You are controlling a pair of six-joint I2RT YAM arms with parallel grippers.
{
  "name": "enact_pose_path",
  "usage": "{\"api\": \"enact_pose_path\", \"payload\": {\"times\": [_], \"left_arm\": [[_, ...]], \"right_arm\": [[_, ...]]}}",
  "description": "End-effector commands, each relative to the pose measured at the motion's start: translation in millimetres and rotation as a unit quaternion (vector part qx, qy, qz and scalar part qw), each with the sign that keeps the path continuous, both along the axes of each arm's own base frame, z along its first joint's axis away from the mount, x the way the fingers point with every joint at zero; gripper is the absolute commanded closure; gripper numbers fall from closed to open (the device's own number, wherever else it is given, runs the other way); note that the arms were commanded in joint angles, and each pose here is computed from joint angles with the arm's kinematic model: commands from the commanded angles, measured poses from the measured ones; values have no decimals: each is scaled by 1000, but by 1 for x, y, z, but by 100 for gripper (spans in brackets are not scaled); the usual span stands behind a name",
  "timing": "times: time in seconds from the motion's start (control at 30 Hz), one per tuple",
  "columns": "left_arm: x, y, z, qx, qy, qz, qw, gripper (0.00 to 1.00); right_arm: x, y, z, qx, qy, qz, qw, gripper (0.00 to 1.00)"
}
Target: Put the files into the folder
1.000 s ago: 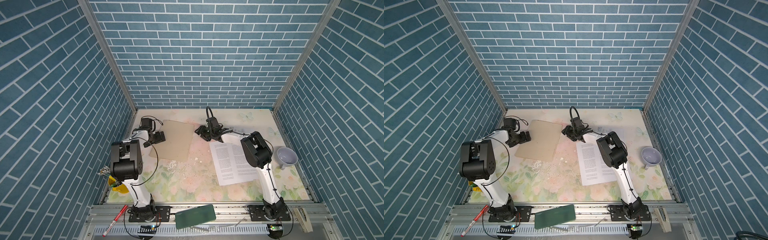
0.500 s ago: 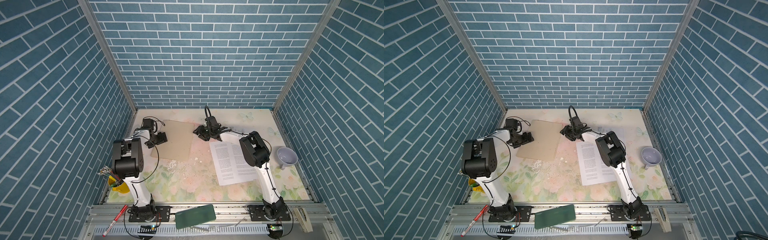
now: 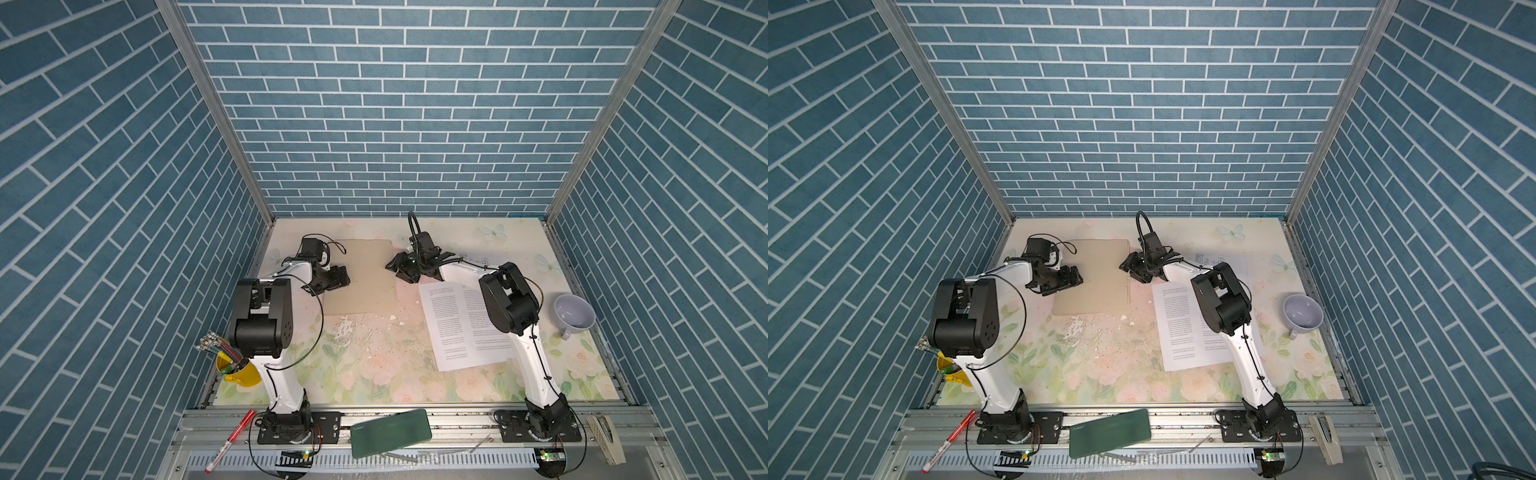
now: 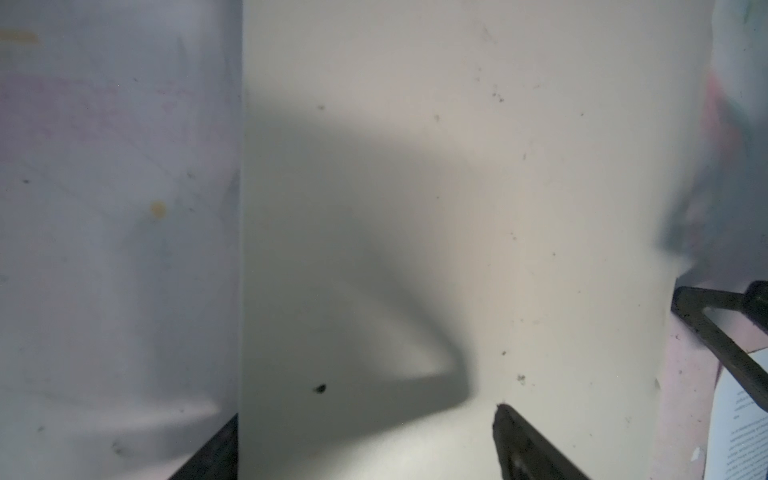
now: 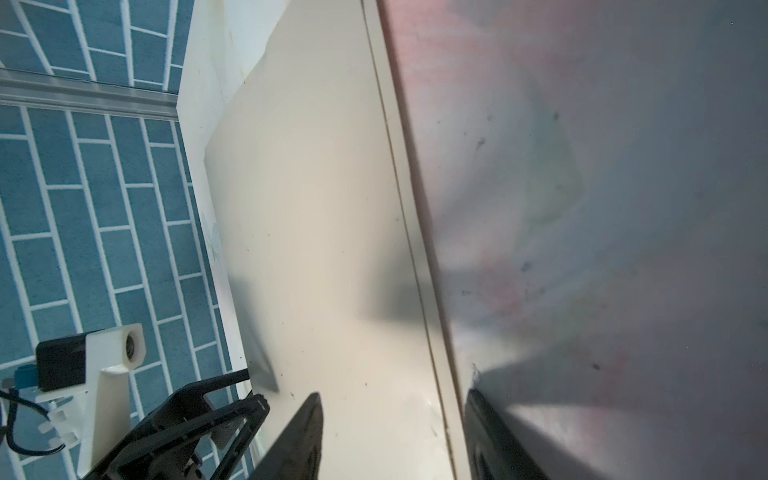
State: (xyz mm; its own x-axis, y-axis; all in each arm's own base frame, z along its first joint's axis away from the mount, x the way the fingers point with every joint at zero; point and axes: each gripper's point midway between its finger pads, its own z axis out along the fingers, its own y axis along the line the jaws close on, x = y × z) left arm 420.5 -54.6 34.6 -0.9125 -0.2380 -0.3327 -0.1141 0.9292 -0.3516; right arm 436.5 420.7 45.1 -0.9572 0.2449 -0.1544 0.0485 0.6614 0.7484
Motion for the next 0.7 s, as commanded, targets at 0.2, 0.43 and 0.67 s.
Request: {"api": "enact_pose_path", "payload": {"times": [0.2, 0.43, 0.67], "left_arm": [[-16, -24, 2, -29, 7, -20, 999, 11], [-19, -32, 4, -36, 4, -28, 999, 11], [-27, -49, 7, -48, 9, -48, 998, 11]], "right_arm": [[-18, -18, -11, -22, 18, 15, 999, 47], [-27, -27, -5, -27, 13, 18, 999, 48], [-40, -43, 9, -35, 1, 16, 999, 49]]}}
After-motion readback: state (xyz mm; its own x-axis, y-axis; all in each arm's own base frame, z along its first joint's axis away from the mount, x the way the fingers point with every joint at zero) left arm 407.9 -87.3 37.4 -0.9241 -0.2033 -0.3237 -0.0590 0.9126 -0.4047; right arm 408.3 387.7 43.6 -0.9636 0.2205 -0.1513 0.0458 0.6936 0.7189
